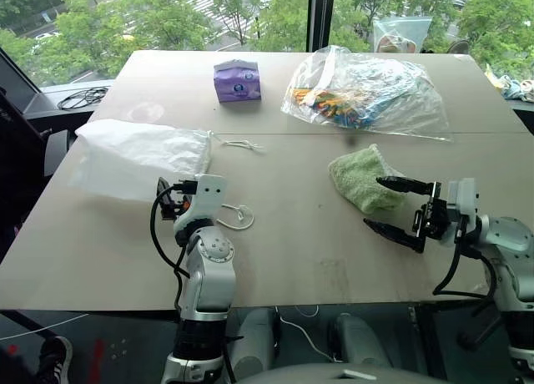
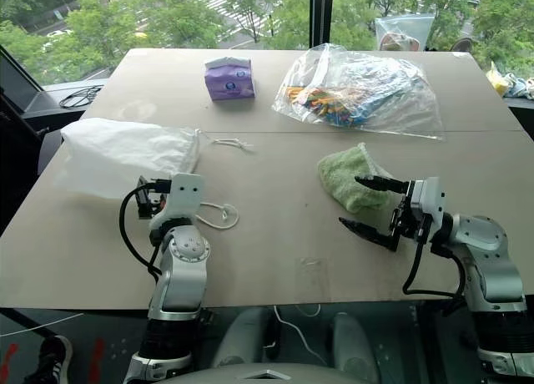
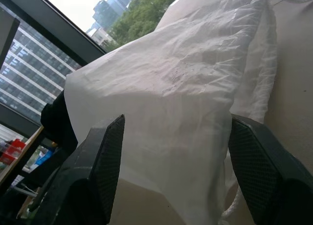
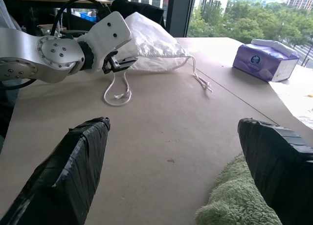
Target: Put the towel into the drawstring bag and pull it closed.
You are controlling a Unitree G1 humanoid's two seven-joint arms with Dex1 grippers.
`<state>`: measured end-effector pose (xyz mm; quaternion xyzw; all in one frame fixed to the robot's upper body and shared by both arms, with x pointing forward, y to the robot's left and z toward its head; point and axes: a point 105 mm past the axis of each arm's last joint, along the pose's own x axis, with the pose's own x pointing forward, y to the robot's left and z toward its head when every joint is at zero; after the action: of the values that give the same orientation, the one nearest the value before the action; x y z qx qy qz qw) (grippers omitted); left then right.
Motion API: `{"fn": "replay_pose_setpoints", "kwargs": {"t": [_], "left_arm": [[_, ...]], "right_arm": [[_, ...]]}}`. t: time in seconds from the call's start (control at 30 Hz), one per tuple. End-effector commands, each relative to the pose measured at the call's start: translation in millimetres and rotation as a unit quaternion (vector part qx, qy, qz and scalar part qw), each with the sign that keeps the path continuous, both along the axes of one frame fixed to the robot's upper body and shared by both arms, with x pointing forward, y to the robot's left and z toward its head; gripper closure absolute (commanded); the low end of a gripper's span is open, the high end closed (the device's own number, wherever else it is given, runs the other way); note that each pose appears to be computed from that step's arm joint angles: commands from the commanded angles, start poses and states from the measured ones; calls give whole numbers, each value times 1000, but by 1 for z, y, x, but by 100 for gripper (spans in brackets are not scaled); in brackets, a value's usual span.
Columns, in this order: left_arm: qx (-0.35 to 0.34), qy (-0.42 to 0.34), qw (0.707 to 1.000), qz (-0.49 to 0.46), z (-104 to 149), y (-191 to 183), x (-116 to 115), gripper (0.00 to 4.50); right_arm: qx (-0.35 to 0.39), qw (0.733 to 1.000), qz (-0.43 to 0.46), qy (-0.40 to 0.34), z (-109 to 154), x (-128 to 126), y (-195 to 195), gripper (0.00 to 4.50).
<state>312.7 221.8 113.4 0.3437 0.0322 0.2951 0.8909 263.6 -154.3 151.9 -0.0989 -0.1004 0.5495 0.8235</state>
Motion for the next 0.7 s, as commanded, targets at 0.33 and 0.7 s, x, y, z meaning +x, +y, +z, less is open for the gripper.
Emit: {"fn": "replay_pose_setpoints", "kwargs": {"t": [0.33, 0.7], "left_arm": [[4, -32, 999, 34, 11, 13, -5, 447], [-33, -82, 995, -42, 30, -6, 1, 447]], "right_arm": [[1, 1000, -6, -24, 7, -1, -1, 0], [-4, 999, -29, -34, 12, 4, -7, 0]]}}
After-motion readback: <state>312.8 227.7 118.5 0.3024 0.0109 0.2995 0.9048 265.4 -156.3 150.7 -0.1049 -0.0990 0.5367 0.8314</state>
